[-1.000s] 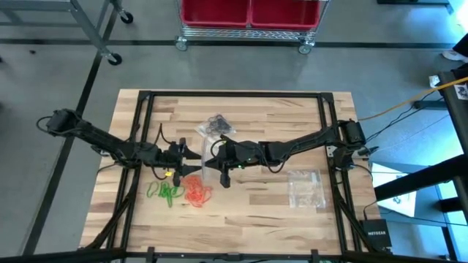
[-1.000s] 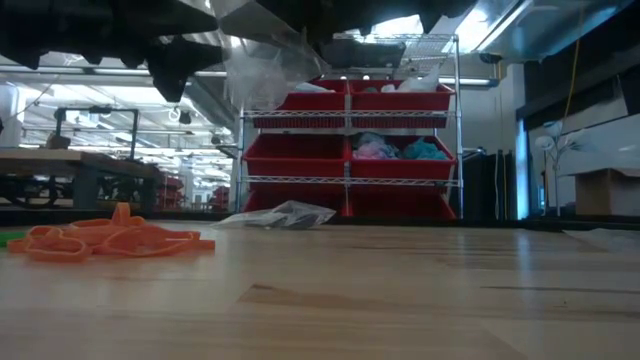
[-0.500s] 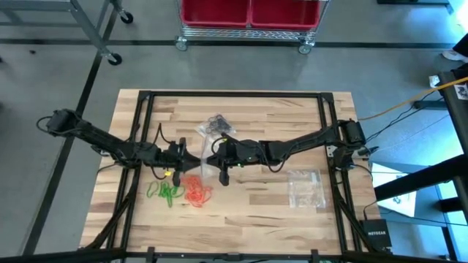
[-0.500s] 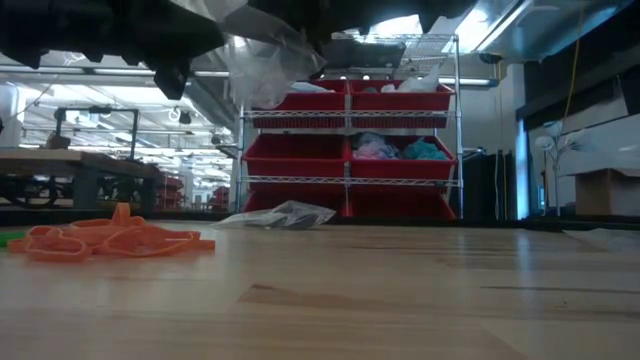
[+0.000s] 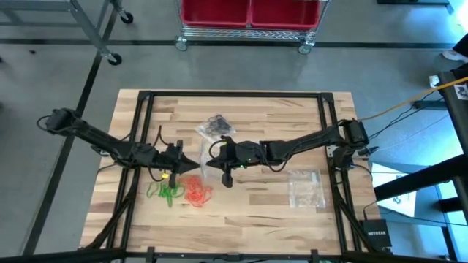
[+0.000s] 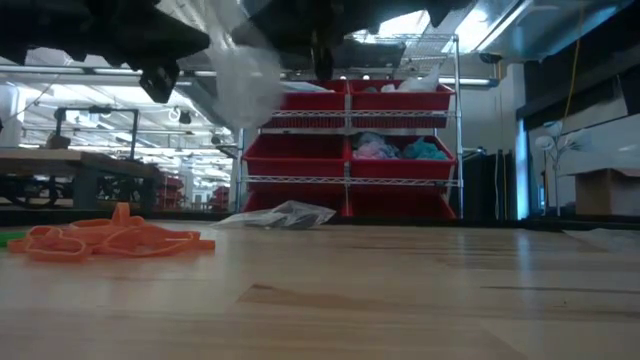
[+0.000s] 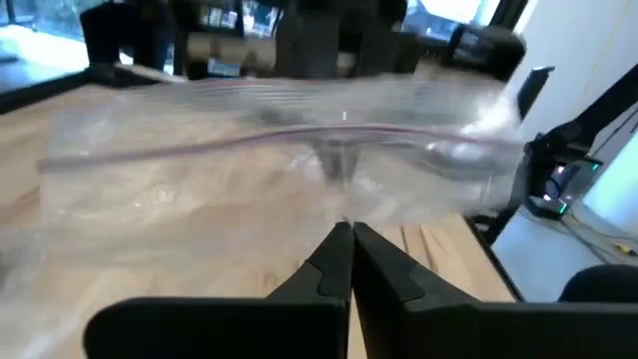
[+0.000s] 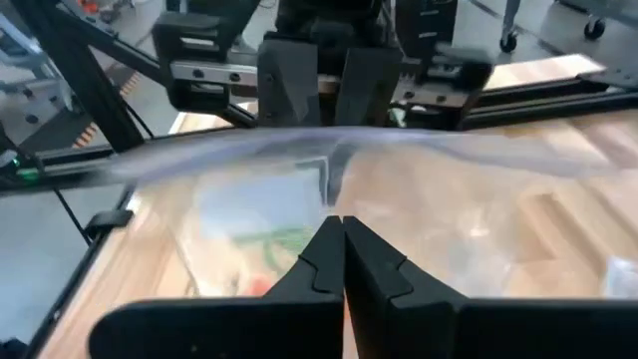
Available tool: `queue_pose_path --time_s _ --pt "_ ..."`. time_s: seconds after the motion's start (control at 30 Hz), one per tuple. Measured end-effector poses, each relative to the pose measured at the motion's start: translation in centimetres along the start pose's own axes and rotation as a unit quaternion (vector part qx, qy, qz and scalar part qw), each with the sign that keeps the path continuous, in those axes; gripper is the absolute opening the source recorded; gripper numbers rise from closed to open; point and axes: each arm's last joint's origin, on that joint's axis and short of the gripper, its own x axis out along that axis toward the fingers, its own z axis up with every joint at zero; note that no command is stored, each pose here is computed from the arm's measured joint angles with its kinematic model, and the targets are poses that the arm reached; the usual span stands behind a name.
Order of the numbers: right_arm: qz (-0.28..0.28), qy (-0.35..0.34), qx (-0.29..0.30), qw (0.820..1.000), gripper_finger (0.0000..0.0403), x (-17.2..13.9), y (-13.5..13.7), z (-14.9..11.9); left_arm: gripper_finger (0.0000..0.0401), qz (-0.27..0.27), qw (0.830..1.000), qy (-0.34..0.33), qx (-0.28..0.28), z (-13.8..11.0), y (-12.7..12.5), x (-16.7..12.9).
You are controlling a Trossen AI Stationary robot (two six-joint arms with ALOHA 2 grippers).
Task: Sort rubber bands
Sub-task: Open the transparent zip bag
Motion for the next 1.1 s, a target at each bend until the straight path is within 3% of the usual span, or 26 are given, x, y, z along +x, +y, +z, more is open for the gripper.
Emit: queue_pose_path --time_s 0.43,0.6,0.87,1.1 --pt "-0.011 0.032 0.009 0.999 0.0005 -0.4 -0.3 -0.2 0.0 -0.008 1.0 0.004 0.005 0.2 0.0 -0.4" --pt "-0.01 0.063 0.071 0.995 0.0051 -0.7 -1.9 1.1 0.0 -0.045 0.999 -0.004 0.004 0.5 -0.3 -0.5" --pt "0.15 0.03 0.055 0.987 0.0137 -0.8 -0.5 3.0 0.0 -0.119 0.992 -0.027 0.008 1.1 -0.9 -0.6" --pt "0.105 0.012 0.041 0.994 0.0146 -0.5 0.5 2.6 0.0 -0.125 0.991 -0.045 0.003 1.5 -1.0 -0.6"
